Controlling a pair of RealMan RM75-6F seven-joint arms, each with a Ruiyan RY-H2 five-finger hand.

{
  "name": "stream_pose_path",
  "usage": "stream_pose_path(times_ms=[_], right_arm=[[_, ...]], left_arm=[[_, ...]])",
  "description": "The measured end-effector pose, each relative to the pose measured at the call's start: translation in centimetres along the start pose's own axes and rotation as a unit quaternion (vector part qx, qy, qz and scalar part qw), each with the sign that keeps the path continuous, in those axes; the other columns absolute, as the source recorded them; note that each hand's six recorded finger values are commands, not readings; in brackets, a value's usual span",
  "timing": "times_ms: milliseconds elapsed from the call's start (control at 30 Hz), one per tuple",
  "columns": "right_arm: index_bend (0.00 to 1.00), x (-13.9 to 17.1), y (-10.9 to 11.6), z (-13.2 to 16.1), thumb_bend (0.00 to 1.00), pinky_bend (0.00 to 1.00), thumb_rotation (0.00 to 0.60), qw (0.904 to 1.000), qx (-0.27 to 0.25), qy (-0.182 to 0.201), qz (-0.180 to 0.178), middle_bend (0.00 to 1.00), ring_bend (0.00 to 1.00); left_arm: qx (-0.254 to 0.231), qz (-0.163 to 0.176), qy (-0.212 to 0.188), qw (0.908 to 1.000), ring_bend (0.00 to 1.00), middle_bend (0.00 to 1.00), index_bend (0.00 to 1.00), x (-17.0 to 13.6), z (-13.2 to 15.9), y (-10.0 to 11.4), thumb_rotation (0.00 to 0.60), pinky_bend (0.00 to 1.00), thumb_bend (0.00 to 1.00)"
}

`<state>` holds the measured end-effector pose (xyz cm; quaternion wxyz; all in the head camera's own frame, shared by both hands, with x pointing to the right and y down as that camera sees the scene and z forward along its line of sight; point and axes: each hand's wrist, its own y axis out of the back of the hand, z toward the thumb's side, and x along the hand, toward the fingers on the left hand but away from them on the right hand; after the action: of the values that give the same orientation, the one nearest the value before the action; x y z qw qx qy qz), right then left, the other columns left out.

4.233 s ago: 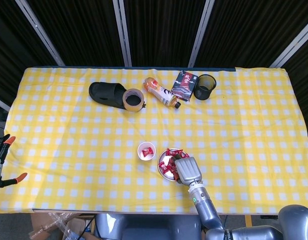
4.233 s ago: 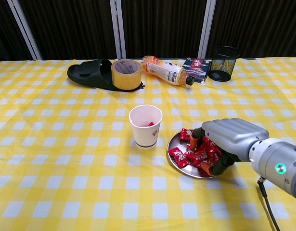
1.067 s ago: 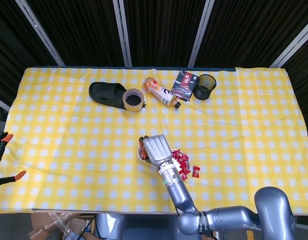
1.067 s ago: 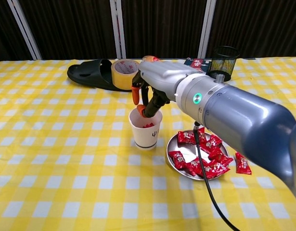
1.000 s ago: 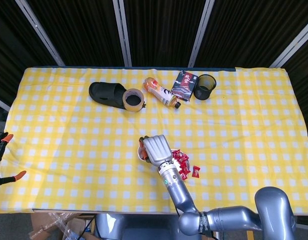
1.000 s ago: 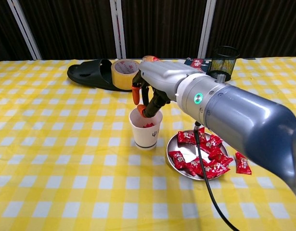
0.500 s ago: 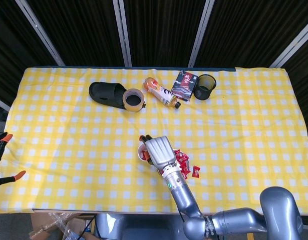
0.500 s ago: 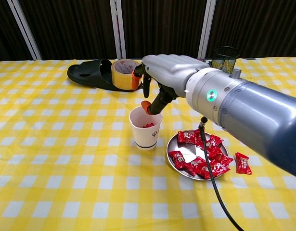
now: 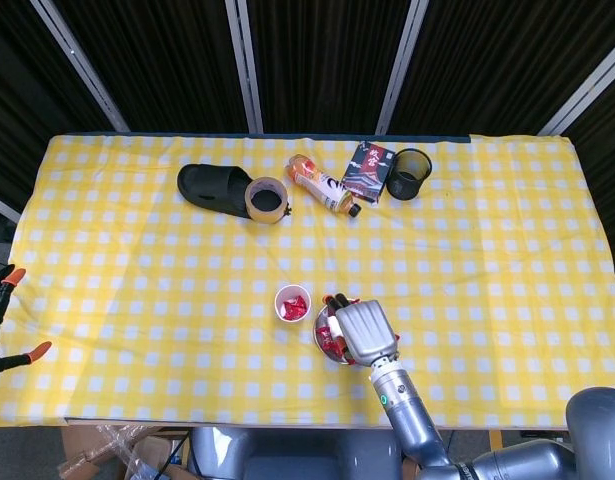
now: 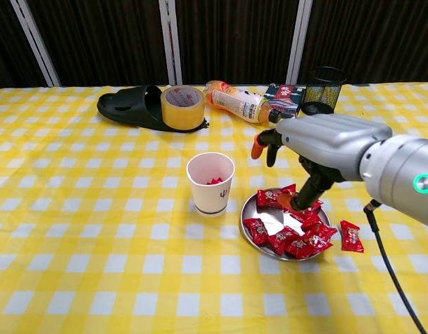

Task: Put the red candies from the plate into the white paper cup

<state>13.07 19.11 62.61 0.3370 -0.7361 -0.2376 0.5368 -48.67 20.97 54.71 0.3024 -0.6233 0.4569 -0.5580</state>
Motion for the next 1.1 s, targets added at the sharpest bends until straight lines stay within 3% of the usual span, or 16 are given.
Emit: stream_pose_path(times_ms=[667, 867, 1100], right_arm=[[0.2, 2.0, -4.0, -2.2, 0.38, 0.83, 0.6, 0.9987, 0.017, -0.021, 0.043, 0.23, 0.82], [0.08, 1.9, -4.9, -2.7, 0.36, 0.83, 0.6, 0.9978, 0.021, -0.028, 0.057, 0.2, 0.82], [0.1, 1.8, -5.6, -2.8, 0.36, 0.83, 0.6, 0.9974, 0.022, -0.027, 0.063, 0.2, 0.82]], left_arm=[[0.002, 0.014, -0.001, 0.9999, 0.0, 0.0, 0.0, -0.2, 0.1, 0.1, 0.6, 0.0, 0.04], [0.002, 0.013, 0.0, 0.9999, 0.0, 0.0, 0.0, -0.2, 0.1, 0.0, 0.6, 0.0, 0.04], [0.001, 0.013, 0.001, 0.9999, 0.0, 0.0, 0.0, -0.2, 0.1, 0.1, 0.6, 0.0, 0.04]])
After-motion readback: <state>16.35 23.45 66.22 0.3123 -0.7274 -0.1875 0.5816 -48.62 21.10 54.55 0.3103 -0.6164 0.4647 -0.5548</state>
